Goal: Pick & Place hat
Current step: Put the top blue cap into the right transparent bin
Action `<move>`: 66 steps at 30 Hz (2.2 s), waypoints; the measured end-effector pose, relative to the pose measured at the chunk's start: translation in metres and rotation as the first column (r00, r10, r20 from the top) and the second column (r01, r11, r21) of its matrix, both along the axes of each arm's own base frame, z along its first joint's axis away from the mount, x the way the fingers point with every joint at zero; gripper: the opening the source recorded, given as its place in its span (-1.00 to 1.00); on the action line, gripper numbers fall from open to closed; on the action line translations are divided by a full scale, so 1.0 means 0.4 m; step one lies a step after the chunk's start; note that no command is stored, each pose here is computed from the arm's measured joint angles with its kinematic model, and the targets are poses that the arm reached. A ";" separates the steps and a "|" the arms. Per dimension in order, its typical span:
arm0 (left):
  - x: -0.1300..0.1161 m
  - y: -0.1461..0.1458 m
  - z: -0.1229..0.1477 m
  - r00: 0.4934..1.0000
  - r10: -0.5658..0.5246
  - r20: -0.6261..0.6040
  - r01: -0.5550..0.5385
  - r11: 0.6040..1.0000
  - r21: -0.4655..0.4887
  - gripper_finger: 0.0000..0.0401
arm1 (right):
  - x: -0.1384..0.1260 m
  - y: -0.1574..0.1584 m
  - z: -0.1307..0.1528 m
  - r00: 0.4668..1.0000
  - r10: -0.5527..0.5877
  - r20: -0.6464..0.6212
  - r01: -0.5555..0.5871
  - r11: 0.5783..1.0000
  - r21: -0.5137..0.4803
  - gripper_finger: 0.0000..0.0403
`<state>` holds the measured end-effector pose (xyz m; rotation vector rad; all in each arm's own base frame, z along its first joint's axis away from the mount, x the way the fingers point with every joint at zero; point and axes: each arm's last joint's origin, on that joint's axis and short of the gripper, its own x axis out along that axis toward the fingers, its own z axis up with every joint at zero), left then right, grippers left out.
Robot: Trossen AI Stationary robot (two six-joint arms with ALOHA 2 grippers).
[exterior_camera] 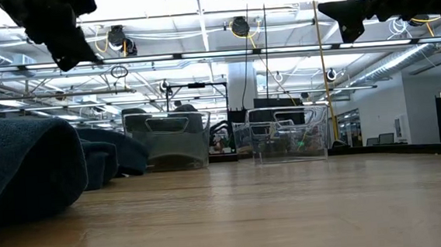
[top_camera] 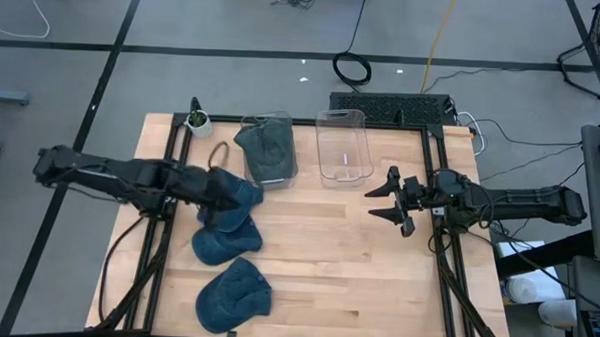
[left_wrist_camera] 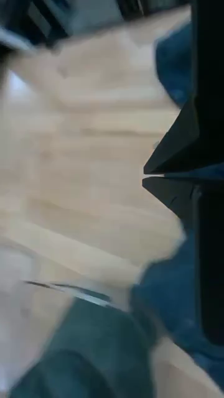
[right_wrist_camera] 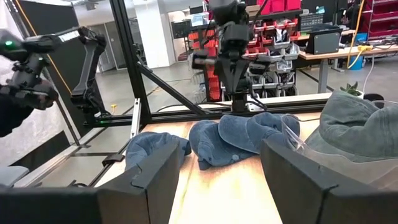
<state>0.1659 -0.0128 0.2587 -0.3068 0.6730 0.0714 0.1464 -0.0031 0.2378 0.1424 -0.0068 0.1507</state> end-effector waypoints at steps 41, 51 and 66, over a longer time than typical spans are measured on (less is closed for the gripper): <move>0.107 0.008 -0.041 0.509 0.475 -0.718 -0.597 0.796 0.103 -0.05 | 0.000 -0.001 -0.003 1.000 -0.007 -0.012 0.007 1.000 -0.007 0.04; 0.109 0.011 -0.040 0.467 0.544 -0.697 -0.686 0.720 0.103 0.11 | 0.000 -0.001 -0.003 1.000 -0.007 -0.012 0.007 1.000 0.000 0.04; 0.100 -0.025 -0.084 0.418 0.598 -0.684 -0.765 0.638 0.089 0.20 | 0.005 -0.001 -0.007 1.000 -0.007 -0.023 0.007 1.000 -0.007 0.04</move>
